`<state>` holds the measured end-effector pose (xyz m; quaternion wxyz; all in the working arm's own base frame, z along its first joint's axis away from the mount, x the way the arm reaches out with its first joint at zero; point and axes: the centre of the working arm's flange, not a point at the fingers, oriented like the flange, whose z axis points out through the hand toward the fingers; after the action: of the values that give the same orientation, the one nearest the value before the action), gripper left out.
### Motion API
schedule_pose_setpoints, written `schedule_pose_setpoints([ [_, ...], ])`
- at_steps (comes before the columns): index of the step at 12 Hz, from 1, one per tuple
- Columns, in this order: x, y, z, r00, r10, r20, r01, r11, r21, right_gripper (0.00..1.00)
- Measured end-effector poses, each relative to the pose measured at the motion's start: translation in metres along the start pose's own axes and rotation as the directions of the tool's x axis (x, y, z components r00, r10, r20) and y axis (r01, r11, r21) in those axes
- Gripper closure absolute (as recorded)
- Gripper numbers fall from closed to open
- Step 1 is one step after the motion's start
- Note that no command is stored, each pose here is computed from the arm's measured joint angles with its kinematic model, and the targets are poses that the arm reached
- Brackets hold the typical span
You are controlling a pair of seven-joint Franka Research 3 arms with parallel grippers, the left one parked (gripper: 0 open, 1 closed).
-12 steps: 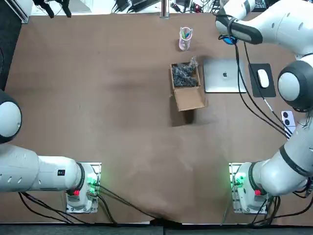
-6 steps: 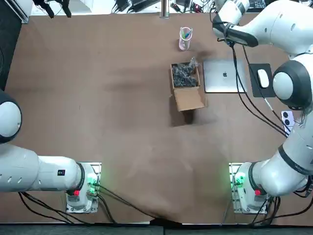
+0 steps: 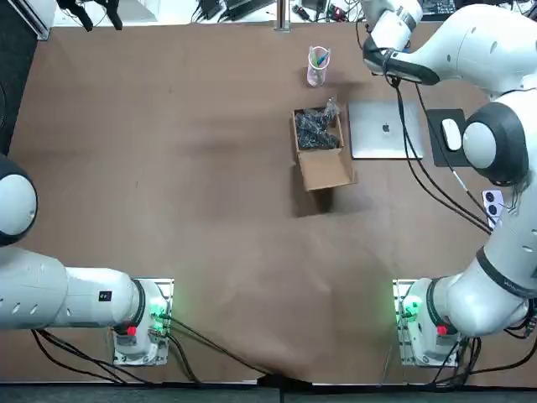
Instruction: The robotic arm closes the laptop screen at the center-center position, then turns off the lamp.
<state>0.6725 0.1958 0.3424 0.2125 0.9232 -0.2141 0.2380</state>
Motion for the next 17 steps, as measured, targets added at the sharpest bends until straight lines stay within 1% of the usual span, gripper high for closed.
schedule_pose_setpoints([
  [3,-0.006,-0.007,0.016,0.998,0.018,-0.056,-0.018,1.0,-0.008,0.98],
  [5,-0.017,-0.014,0.039,0.998,0.018,-0.066,-0.018,1.0,-0.006,0.98],
  [7,-0.02,-0.014,0.057,0.997,0.02,-0.073,-0.02,1.0,-0.008,0.98],
  [11,-0.025,-0.009,0.094,0.992,0.035,-0.122,-0.036,0.999,-0.013,0.98],
  [17,-0.032,-0.003,0.132,0.993,0.034,-0.112,-0.033,0.999,0.011,0.98],
])
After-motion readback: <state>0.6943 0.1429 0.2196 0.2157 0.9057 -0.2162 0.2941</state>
